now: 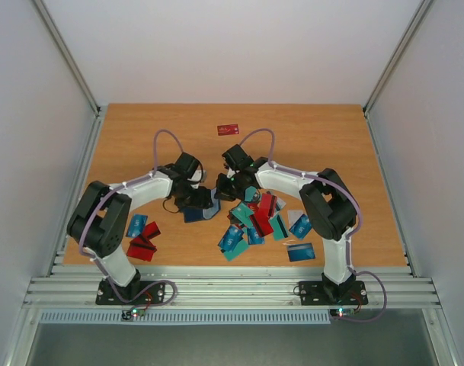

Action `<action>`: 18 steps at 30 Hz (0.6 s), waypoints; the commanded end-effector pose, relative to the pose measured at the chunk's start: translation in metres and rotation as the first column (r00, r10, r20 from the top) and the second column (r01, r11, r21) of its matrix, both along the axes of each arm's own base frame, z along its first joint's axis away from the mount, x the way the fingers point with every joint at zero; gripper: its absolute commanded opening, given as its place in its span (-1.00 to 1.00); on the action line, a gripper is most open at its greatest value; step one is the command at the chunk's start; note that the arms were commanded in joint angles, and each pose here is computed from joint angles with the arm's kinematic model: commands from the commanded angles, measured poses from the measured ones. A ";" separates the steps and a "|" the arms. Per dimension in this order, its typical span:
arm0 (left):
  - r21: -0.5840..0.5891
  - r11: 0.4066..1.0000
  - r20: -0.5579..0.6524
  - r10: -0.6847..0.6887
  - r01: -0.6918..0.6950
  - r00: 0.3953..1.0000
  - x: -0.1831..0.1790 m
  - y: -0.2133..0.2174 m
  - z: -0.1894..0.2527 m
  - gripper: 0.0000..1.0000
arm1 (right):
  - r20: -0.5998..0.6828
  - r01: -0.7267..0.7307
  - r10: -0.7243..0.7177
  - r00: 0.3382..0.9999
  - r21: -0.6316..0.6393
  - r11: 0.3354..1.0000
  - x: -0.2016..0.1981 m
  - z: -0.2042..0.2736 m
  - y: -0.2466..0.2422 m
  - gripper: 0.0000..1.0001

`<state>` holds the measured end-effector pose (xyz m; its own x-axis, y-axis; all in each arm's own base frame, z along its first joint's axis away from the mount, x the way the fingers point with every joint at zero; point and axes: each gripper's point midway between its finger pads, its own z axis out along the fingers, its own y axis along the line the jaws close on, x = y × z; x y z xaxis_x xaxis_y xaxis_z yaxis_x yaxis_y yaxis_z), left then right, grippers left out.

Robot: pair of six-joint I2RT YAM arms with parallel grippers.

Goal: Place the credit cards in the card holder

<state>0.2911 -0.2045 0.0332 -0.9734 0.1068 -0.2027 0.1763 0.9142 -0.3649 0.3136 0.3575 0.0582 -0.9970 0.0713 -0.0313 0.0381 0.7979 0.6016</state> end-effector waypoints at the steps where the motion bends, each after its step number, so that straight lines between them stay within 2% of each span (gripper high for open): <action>1: 0.044 0.999 0.065 0.020 -0.023 0.998 0.024 0.002 -0.001 0.32 | 0.020 -0.040 0.040 0.999 0.026 0.999 0.001 0.014 0.002 -0.97; 8: 0.148 0.986 0.093 0.060 -0.073 0.994 0.023 0.024 0.000 0.09 | -0.033 -0.044 0.044 0.998 0.005 0.999 -0.005 -0.007 -0.016 -0.98; 18: 0.199 0.975 0.100 0.082 -0.101 0.992 0.019 0.040 -0.005 -0.12 | -0.072 -0.097 0.096 0.993 0.001 0.995 -0.013 -0.034 -0.017 -0.94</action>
<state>0.3104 -0.1784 0.0305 -0.9599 0.0821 -0.2680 0.1397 0.9690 -0.2036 0.3094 0.3430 0.0426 -0.9997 0.0230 0.0092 0.0237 0.7868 0.6168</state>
